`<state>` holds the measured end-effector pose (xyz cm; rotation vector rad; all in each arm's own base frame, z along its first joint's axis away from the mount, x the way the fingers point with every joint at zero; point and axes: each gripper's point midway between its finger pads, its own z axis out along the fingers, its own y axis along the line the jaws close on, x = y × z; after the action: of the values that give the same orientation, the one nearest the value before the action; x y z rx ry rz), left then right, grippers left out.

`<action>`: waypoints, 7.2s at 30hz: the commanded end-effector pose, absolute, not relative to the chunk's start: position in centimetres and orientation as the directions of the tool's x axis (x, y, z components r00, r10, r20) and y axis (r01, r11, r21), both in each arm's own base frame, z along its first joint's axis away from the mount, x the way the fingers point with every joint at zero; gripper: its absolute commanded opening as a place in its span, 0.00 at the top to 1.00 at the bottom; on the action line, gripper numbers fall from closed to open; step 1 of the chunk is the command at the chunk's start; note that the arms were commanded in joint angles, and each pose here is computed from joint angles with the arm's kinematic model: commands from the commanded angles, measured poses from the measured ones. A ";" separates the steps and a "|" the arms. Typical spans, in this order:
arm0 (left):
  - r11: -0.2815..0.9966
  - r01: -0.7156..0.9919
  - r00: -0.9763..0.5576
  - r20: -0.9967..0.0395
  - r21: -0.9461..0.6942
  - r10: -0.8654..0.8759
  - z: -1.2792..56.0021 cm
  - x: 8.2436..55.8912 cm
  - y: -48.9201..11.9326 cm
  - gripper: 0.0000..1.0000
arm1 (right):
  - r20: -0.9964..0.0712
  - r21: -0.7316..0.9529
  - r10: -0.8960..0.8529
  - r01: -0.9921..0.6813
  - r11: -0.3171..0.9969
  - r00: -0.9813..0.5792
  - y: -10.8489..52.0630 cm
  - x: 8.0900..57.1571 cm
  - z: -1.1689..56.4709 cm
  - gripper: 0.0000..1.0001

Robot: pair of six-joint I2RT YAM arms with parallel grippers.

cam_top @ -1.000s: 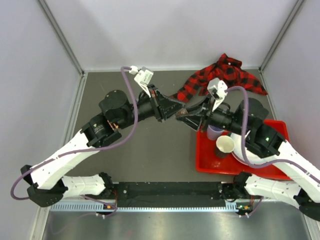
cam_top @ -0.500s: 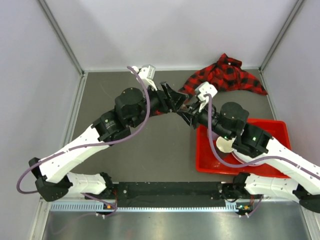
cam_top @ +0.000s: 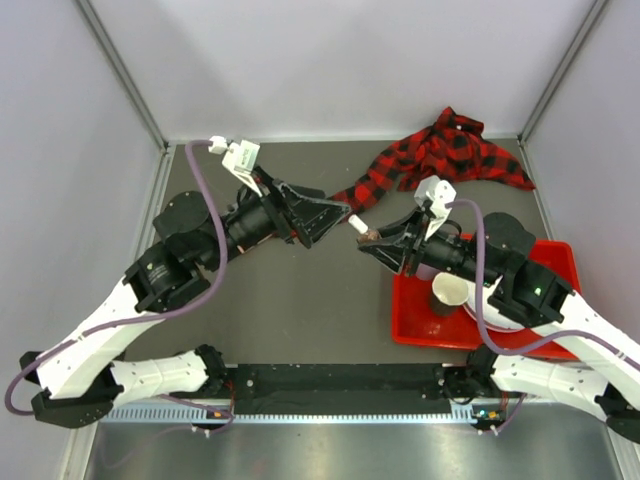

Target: Paint the nails

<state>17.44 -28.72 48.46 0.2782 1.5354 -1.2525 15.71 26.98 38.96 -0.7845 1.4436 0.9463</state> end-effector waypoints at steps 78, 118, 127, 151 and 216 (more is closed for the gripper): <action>0.341 0.746 -0.471 -0.815 -0.572 -0.337 49.3 15.4 -29.7 1.00 | -0.991 0.132 0.076 -0.924 0.359 -0.113 27.7 14.4 39.4 1.00; 0.633 0.581 -0.346 -0.859 -0.511 -0.377 47.4 18.3 -23.1 1.00 | -0.990 0.105 0.134 -0.893 0.438 -0.051 25.1 14.5 39.8 1.00; 0.894 0.215 -0.265 -0.904 -0.394 -0.335 39.9 22.2 -16.2 1.00 | -0.987 0.065 0.160 -0.878 0.474 0.013 23.2 14.0 40.5 1.00; 0.828 -0.509 -0.285 -0.862 -0.235 -0.419 18.3 28.6 -2.4 1.00 | -0.993 -0.017 0.100 -0.889 0.457 0.070 22.3 13.1 39.1 1.00; 0.700 -0.642 -0.202 -0.813 -0.311 -0.547 8.7 33.3 3.4 1.00 | -0.996 -0.053 0.032 -0.879 0.474 0.078 23.9 14.9 37.1 1.00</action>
<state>31.76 3.32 7.03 -0.9191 1.9438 0.1594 14.42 24.00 35.47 -0.8658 1.3743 0.8333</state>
